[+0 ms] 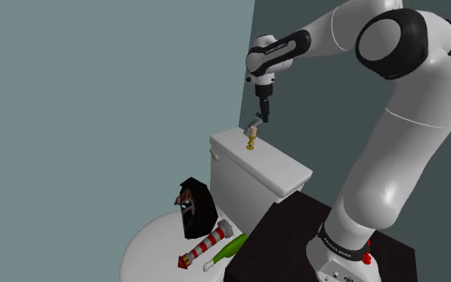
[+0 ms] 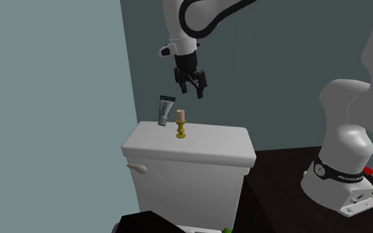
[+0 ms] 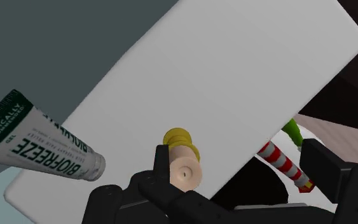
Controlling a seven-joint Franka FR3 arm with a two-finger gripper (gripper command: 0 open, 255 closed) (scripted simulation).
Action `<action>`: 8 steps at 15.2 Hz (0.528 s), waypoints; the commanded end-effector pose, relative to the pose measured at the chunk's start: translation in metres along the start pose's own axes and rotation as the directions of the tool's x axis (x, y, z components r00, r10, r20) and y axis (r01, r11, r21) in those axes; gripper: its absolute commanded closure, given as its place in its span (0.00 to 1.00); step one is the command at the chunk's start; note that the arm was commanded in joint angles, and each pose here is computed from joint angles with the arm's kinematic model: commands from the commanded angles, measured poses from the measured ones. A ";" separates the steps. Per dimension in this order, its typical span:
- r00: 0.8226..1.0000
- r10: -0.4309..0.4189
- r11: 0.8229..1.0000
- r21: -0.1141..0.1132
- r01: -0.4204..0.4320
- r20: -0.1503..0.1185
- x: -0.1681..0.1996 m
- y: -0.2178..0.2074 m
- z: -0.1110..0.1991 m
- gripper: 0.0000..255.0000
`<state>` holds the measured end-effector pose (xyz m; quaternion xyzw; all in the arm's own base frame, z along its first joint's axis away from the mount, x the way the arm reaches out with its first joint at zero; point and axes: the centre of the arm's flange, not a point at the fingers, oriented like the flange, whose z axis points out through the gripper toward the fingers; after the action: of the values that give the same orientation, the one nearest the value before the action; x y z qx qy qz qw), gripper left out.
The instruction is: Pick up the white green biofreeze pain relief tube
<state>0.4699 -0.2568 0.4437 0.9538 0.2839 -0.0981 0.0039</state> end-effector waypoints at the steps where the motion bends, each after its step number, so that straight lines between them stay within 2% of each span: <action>1: 0.998 -0.050 0.999 -0.003 0.050 0.023 0.008 0.024 0.011 0.00; 4: 0.992 -0.118 0.993 -0.006 0.118 0.054 0.021 0.059 0.027 0.00; 8: 0.974 -0.206 0.978 -0.006 0.208 0.096 0.041 0.103 0.049 0.00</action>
<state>0.5404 -0.3169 0.3905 0.9189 0.3701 -0.1361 0.0139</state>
